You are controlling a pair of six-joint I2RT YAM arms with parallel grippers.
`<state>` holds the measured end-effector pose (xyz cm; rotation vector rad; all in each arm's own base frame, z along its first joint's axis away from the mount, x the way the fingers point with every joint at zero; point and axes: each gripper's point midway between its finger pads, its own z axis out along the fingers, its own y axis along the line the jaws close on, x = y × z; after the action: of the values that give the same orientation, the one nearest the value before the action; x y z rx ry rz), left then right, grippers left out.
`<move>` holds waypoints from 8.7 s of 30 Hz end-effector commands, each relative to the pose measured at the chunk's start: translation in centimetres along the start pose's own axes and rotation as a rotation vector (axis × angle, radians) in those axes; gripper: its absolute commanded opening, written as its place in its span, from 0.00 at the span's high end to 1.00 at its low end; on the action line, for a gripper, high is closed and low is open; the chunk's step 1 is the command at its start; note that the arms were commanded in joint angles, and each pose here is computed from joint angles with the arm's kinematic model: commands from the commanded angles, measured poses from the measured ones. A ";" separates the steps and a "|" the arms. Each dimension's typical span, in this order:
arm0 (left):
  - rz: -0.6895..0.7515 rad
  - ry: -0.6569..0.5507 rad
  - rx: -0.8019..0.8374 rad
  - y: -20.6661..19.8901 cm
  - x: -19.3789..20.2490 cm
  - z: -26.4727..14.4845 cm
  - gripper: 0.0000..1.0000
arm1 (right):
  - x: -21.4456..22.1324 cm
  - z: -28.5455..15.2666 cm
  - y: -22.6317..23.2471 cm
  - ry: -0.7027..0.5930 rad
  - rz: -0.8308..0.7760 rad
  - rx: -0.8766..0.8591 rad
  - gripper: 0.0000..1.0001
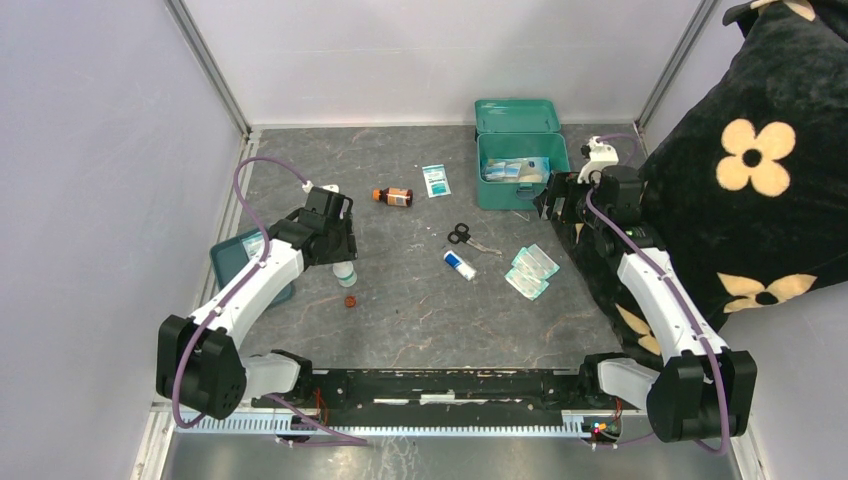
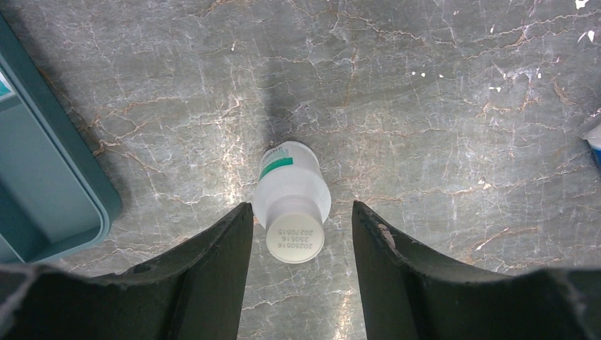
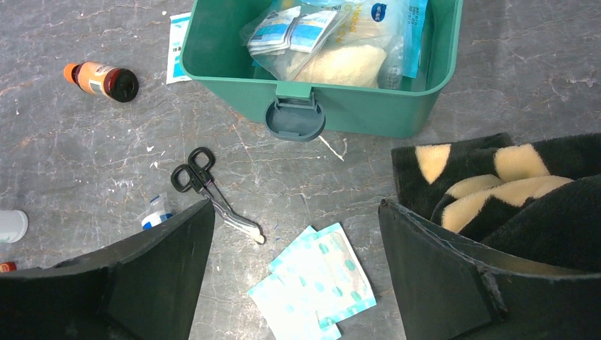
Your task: Organize the medicine kit
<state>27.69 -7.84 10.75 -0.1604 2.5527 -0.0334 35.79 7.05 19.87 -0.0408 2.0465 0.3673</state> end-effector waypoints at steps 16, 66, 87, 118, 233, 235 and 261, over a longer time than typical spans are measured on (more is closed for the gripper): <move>0.000 -0.007 -0.075 0.9 -1.2 0.2 0.64 | -1.6 -0.4 -0.1 -0.069 -0.054 0.007 0.09; 0.564 -0.199 1.098 -17.2 -1.0 -19.4 0.98 | 5.9 -7.9 30.4 -0.351 -0.627 -1.093 0.15; 0.516 -0.301 1.033 -17.2 -3.1 -19.5 0.70 | 7.1 -5.5 29.3 -0.237 -0.556 -0.979 0.77; 0.090 -0.544 0.105 -4.7 -9.6 -8.9 0.19 | -7.1 12.2 6.4 -0.066 -0.089 0.001 0.85; -0.039 -0.507 -0.059 0.5 -6.1 -8.7 0.17 | 10.0 25.8 26.9 0.090 -0.694 -0.709 0.47; -0.038 -0.504 -0.060 0.5 -6.0 -8.6 0.17 | 10.2 25.2 26.9 0.099 -0.685 -0.701 0.53; -0.041 -0.498 -0.052 0.5 -6.0 -8.6 0.18 | 18.8 15.3 21.7 0.388 -0.588 -0.393 0.34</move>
<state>27.60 -6.71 20.34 -0.1595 2.0845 0.0818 36.15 34.66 2.12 -0.9603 2.1511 0.4286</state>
